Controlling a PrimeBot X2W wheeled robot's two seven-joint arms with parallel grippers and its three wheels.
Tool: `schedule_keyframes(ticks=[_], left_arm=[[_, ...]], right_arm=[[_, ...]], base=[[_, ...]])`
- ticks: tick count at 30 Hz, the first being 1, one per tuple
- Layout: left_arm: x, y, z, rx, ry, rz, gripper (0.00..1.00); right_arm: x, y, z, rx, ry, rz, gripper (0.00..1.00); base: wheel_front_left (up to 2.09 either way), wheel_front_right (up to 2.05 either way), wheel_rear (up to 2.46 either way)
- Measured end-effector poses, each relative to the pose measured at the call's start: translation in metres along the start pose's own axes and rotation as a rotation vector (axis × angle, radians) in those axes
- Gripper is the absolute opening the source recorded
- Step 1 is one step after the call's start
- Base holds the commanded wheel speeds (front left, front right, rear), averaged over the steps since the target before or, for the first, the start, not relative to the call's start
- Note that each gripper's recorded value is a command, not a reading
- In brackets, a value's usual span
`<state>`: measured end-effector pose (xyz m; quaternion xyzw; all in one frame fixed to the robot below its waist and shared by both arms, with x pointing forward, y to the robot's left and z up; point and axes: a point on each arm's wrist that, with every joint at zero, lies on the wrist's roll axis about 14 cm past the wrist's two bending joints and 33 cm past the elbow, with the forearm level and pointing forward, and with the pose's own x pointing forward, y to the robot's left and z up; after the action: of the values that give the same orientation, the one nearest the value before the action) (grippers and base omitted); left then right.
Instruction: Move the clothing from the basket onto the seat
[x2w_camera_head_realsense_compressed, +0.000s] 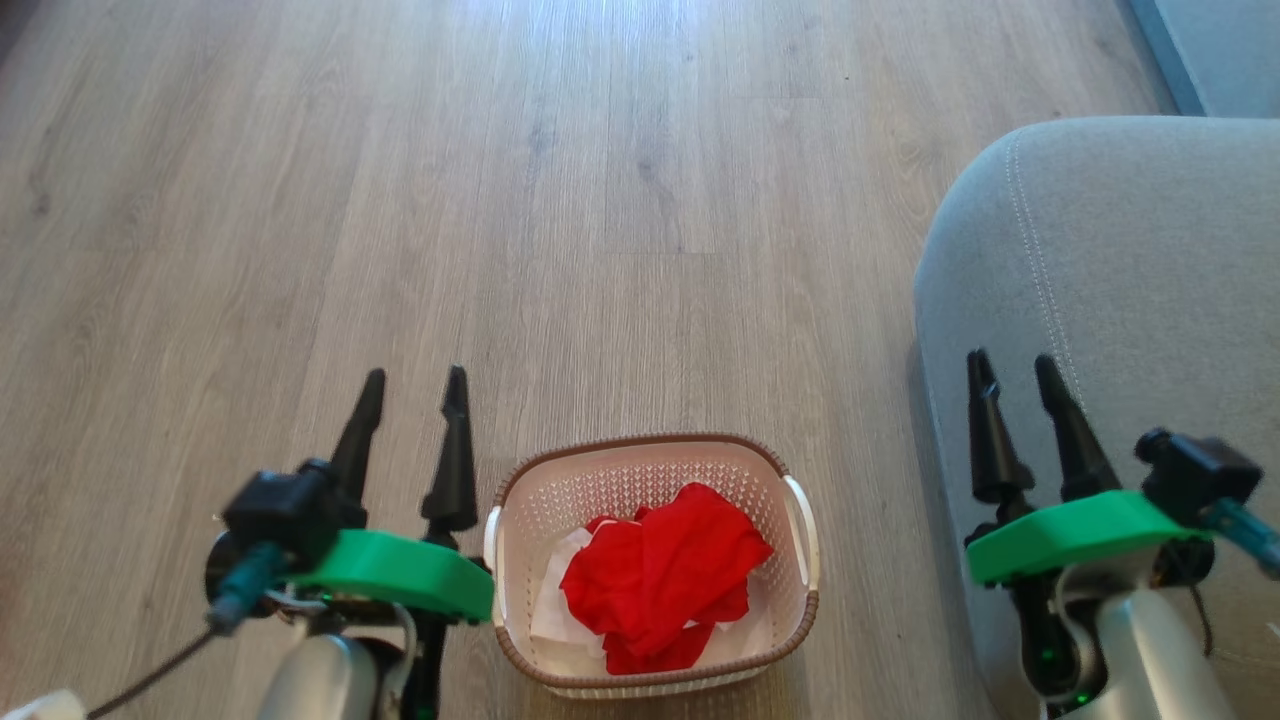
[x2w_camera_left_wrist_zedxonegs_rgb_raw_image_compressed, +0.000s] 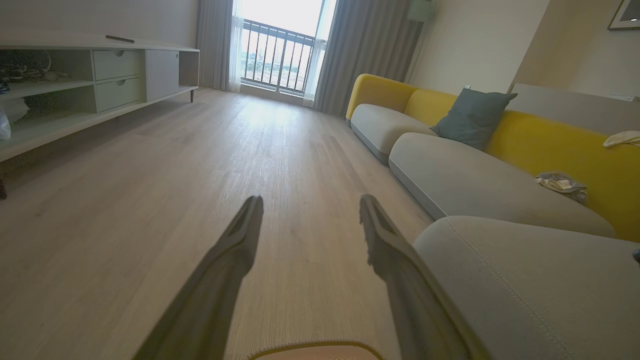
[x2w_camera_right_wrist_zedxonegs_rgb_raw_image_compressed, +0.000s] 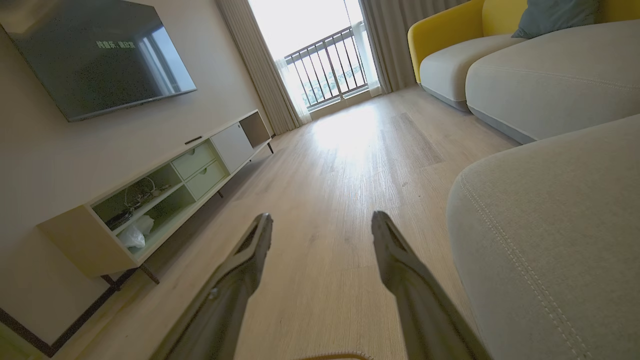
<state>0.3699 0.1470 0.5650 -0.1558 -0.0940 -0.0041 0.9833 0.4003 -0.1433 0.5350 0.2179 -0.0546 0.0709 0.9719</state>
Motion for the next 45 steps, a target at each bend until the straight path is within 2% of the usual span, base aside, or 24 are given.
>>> schedule_keyframes(ticks=[7, 24, 39, 45], left_arm=[[-0.005, -0.009, -0.015, 0.139, 0.025, -0.038, 1.00], [-0.008, -0.019, -0.017, 0.344, -0.025, -0.070, 1.00], [-0.007, -0.018, -0.021, 0.348, -0.014, -0.071, 1.00], [-0.003, -0.016, -0.048, 0.334, 0.068, -0.093, 1.00]], right_arm=[[-0.005, -0.007, -0.028, -0.072, 0.083, -0.012, 1.00], [0.009, 0.010, -0.035, -0.223, 0.083, 0.070, 1.00], [0.011, 0.007, -0.038, -0.224, 0.095, 0.066, 1.00], [0.012, -0.003, -0.054, -0.216, 0.141, 0.042, 1.00]], base=[[0.00, 0.00, 0.00], [0.00, 0.00, 0.00], [0.00, 0.00, 0.00], [0.00, 0.00, 0.00]])
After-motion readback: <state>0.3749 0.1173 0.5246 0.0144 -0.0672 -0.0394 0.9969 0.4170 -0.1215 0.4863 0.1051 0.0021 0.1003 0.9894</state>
